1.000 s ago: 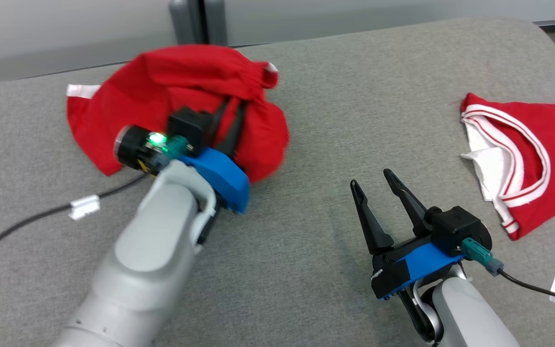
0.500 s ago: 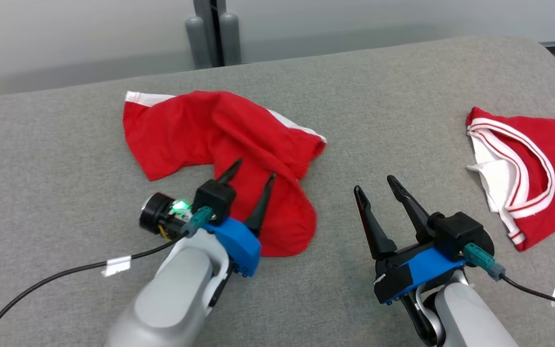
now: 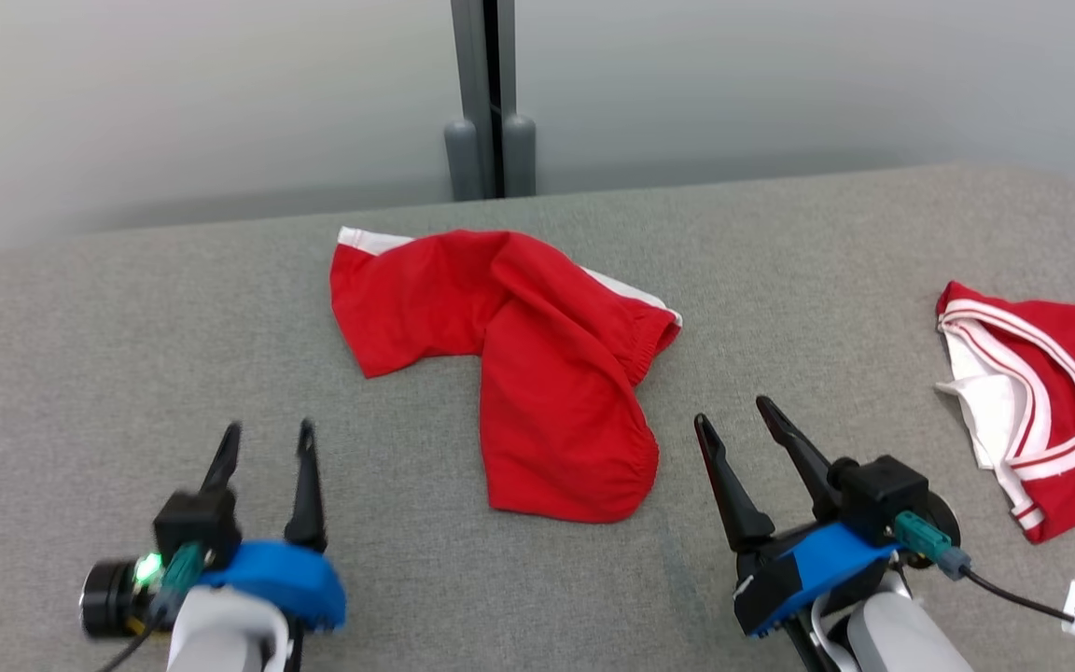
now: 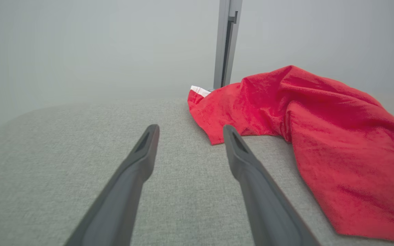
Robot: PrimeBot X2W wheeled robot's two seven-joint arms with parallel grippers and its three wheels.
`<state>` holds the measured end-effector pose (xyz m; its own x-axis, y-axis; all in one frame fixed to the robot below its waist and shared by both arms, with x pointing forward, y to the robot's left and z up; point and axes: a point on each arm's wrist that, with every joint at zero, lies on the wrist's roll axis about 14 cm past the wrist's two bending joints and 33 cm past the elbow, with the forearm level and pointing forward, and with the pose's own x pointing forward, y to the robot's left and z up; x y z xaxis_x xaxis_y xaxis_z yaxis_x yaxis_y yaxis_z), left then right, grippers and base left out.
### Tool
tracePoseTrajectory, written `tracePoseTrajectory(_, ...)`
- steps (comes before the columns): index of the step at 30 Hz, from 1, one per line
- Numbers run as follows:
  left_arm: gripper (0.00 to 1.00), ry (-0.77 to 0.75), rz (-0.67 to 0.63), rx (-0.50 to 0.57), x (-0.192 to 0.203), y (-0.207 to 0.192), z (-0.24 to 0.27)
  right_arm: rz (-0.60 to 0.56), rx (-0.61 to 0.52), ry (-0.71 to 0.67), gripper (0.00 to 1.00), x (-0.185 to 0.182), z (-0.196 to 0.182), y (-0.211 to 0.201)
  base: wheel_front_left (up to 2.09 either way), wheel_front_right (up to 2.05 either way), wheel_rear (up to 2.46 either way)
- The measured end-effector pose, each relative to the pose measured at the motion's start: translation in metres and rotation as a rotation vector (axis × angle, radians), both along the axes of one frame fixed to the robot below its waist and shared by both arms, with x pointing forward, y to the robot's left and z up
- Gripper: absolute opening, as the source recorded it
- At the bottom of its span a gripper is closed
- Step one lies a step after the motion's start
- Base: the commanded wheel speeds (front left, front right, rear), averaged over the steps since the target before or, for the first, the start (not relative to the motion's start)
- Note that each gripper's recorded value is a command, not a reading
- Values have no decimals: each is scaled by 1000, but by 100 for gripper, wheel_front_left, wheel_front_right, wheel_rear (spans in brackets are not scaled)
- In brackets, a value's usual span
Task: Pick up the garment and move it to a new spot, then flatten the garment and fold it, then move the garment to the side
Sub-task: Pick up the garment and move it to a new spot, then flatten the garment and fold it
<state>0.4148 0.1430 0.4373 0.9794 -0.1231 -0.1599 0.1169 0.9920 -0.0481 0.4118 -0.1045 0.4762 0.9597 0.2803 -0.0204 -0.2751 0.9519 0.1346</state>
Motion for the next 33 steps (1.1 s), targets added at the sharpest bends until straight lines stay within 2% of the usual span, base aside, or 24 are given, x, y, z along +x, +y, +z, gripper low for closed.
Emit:
tracePoseTrajectory(7,100,26,155,-14,-53,37,-10,-11,0,3,100,-18,1,-3,0,0,0)
tracePoseTrajectory(10,100,49,166,-15,-69,39,-18,-26,-5,11,100,-22,-2,-8,0,0,0)
tracePoseTrajectory(15,100,56,159,-16,-71,37,-21,-56,-36,42,100,-17,-14,-19,0,0,0)
tracePoseTrajectory(23,100,53,144,-30,-54,35,-22,-74,-124,77,100,25,-31,-29,0,0,0)
tracePoseTrajectory(33,100,115,210,-20,-53,59,-42,-37,-188,133,100,75,-61,-13,0,0,0)
